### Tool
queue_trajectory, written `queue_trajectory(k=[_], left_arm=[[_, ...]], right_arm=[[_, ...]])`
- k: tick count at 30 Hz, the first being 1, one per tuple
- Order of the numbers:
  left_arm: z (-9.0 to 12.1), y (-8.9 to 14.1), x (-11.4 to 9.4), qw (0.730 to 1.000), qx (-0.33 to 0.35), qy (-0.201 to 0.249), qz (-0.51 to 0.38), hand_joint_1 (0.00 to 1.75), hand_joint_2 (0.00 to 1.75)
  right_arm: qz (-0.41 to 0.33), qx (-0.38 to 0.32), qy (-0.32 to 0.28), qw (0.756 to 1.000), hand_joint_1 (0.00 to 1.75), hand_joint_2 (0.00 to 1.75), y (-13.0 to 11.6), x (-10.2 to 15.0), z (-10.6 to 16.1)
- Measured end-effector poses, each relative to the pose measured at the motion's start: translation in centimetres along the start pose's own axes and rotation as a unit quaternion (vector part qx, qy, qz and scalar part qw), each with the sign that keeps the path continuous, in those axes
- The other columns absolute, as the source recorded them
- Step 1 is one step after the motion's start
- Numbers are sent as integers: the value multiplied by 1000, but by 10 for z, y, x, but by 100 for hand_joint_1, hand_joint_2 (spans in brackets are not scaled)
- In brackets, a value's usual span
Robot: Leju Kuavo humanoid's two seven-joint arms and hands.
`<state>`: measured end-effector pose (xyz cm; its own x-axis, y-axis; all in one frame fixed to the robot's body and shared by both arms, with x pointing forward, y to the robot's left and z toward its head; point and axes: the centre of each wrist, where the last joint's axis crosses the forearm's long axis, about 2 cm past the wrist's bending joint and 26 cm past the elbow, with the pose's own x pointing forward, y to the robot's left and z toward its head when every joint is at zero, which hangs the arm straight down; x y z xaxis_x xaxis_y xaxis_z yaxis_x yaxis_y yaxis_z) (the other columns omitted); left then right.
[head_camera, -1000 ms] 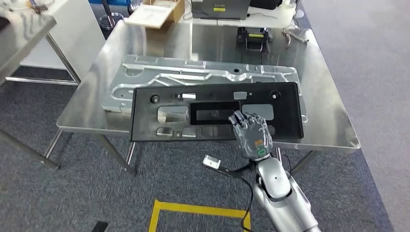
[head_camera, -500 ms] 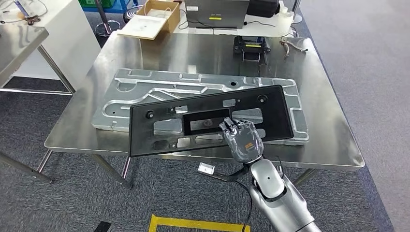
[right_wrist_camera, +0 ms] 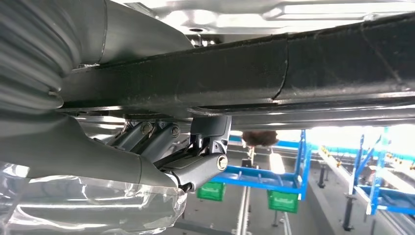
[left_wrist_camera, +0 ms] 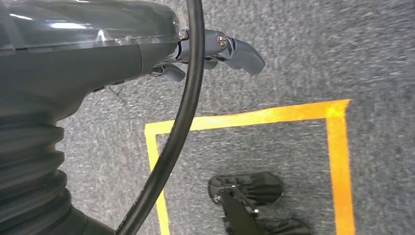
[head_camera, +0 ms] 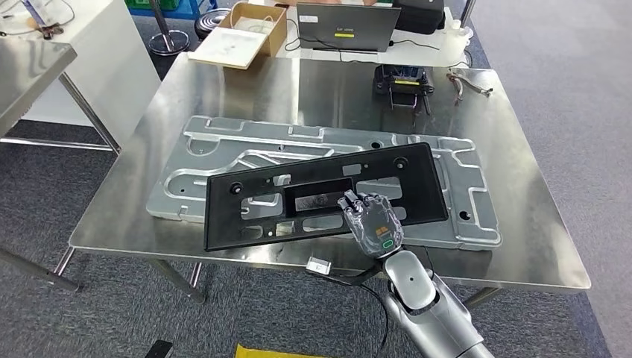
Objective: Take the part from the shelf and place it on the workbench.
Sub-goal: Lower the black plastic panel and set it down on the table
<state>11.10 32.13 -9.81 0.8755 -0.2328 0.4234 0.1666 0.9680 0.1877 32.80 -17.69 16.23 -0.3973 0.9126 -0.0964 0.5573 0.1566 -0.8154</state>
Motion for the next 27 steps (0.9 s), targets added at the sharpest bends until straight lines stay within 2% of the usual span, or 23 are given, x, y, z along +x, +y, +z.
queue_trajectory(k=[27], left_arm=[[0, 2, -1, 1000, 8, 0, 4, 0, 175]], right_arm=[[-26, 23, 34, 999, 175, 175, 10, -12, 19]])
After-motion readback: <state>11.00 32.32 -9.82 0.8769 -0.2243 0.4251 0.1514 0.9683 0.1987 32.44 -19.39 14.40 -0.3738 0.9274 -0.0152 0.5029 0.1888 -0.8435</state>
